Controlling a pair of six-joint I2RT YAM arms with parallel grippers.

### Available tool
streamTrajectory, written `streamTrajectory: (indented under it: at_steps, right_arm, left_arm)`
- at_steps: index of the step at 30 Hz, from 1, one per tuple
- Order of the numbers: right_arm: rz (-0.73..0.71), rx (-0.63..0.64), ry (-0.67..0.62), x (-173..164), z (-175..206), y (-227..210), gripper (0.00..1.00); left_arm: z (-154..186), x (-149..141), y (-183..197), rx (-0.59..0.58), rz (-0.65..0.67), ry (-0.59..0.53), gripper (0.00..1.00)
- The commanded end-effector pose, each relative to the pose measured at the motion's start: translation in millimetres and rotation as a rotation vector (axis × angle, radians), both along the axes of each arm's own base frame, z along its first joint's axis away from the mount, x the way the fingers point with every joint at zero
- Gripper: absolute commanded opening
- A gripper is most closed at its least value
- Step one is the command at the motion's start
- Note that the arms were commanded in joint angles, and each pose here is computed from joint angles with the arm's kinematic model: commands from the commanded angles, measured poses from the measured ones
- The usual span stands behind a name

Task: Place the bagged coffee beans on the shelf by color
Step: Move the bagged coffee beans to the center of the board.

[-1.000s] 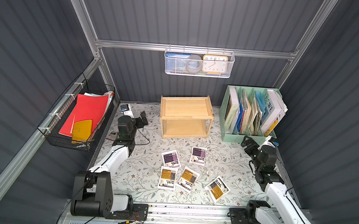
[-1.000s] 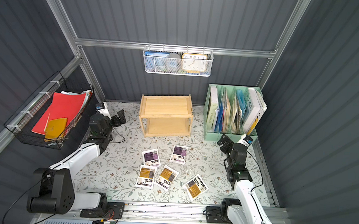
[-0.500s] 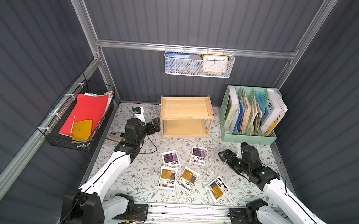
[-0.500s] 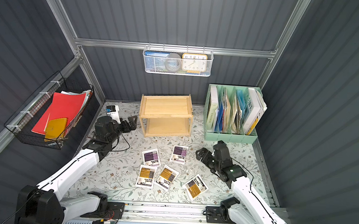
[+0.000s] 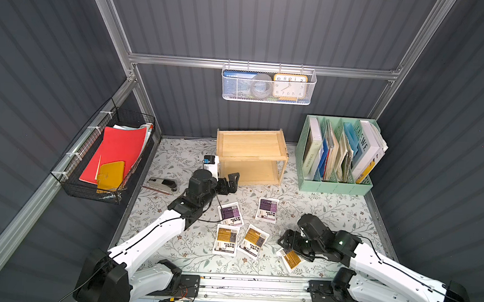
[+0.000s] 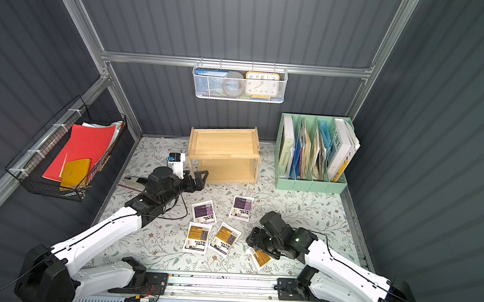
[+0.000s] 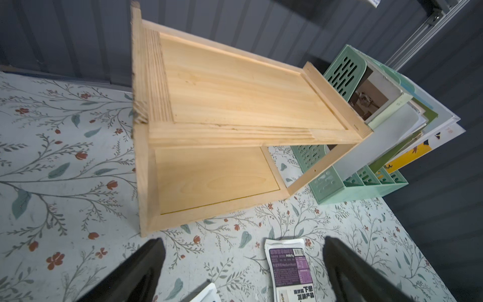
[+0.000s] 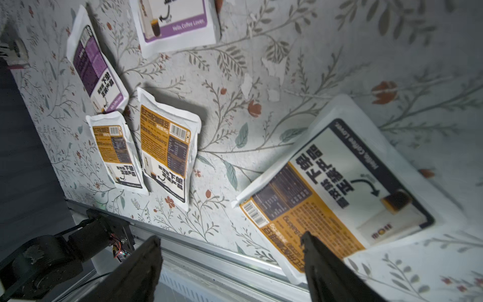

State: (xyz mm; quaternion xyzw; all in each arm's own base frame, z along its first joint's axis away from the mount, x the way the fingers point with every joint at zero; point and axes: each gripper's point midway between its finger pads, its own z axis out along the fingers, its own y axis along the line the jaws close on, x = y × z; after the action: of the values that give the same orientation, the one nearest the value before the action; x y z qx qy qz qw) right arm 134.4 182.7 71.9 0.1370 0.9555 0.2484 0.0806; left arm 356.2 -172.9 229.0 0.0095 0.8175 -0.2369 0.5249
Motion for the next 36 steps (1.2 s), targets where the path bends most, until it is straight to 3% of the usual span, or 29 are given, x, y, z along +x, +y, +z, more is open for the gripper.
streamTrajectory:
  at_steps: [1, 13, 21, 24, 29, 36]
  right_arm:
    - [-0.082, -0.04, 0.039, -3.7, -24.0, -11.0, 0.87]
    - [-0.217, -0.096, -0.055, 39.2, -43.2, -17.6, 0.91]
    - [-0.328, -0.022, -0.092, 99.3, -31.0, -21.4, 0.91]
    - [-0.286, 0.002, -0.084, 115.8, -18.0, -11.4, 0.91]
    - [-0.152, 0.055, -0.055, 108.7, 4.7, 7.6, 0.91]
    - [-0.051, 0.157, -0.035, 71.2, 19.6, 21.1, 0.9]
  left_arm:
    - [-3.1, 1.1, -8.8, -0.004, 0.003, 0.014, 1.0]
    - [-12.8, -2.8, -28.4, 0.0, -0.035, 0.055, 1.0]
    - [-18.9, -7.8, -38.3, -0.001, -0.049, 0.075, 1.0]
    - [-21.9, -9.8, -42.8, 0.004, -0.057, 0.091, 1.0]
    - [-26.6, -19.9, -49.1, 0.013, -0.071, 0.128, 1.0]
    - [-38.0, -39.4, -33.7, -0.003, -0.019, 0.198, 1.0]
